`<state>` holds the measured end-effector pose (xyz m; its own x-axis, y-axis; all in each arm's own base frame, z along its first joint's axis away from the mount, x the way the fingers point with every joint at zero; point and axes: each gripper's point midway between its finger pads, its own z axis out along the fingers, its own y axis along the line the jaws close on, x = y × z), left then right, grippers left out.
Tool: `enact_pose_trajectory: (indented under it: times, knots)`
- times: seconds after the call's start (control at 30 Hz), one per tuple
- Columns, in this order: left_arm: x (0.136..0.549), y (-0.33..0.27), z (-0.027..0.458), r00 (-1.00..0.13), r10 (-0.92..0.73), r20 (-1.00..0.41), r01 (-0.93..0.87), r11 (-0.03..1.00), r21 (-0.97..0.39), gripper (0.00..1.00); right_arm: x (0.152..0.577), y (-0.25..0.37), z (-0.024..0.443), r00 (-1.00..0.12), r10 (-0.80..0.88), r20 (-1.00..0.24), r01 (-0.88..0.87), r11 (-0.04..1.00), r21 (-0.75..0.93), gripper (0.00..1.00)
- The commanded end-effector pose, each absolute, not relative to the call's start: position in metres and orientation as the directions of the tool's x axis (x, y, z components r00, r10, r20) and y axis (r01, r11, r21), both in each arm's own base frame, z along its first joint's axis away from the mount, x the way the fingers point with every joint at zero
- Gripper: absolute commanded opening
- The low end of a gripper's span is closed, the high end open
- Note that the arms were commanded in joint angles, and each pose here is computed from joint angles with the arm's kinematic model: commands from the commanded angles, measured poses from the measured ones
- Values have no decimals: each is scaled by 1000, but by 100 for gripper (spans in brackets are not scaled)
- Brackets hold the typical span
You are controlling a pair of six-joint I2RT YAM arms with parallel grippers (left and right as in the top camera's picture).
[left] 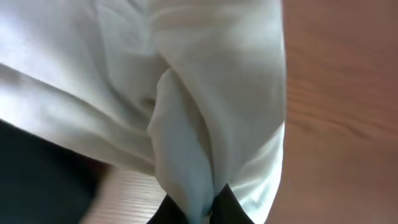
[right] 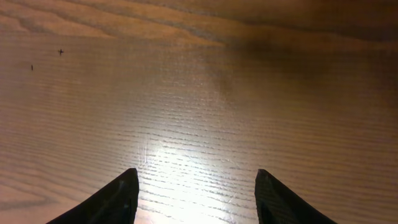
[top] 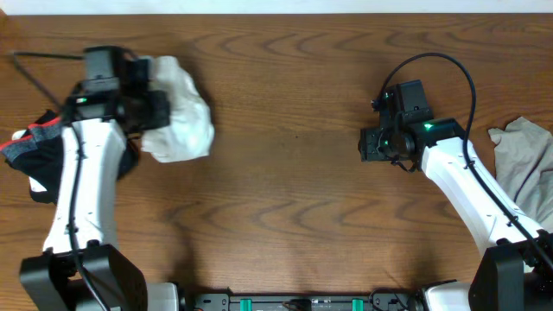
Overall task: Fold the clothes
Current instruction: 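Carry the folded t-shirt left with the left gripper onto the dark briefs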
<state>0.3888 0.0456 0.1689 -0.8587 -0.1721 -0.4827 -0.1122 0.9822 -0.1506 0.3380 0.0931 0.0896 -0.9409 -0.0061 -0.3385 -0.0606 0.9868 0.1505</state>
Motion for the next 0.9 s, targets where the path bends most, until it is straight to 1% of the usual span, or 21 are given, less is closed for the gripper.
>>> enact_pose_trajectory:
  times: [0.0, 0.13, 0.23, 0.3, 0.4, 0.67, 0.77, 0.87]
  knots:
    - [397, 93, 202, -784, -220, -580, -185, 975, -120, 6, 339, 90, 90, -942, 10, -336, -42, 988, 147, 58]
    - [399, 142, 216, -684, -351, -640, -308, 934, -182, 6, 337, 90, 90, -943, 10, -332, -41, 988, 146, 58]
    - [401, 174, 231, -601, -397, -694, -349, 911, -219, 6, 337, 89, 90, -944, 9, -329, -41, 989, 145, 58]
    - [400, 192, 234, -558, -438, -705, -384, 889, -248, 6, 337, 89, 90, -944, 9, -329, -41, 989, 145, 58]
    - [388, 214, 224, -534, -512, -673, -460, 844, -277, 6, 337, 89, 90, -944, 10, -329, -41, 989, 146, 58]
    - [367, 236, 172, -562, -626, -541, -571, 767, -294, 6, 335, 89, 89, -946, 8, -323, -40, 989, 144, 59]
    - [356, 249, 164, -499, -713, -493, -647, 685, -335, 6, 333, 88, 88, -948, -4, -317, -49, 990, 133, 59]
    - [342, 263, 163, -444, -762, -471, -698, 624, -352, 6, 334, 85, 88, -948, -3, -318, -44, 992, 119, 60]
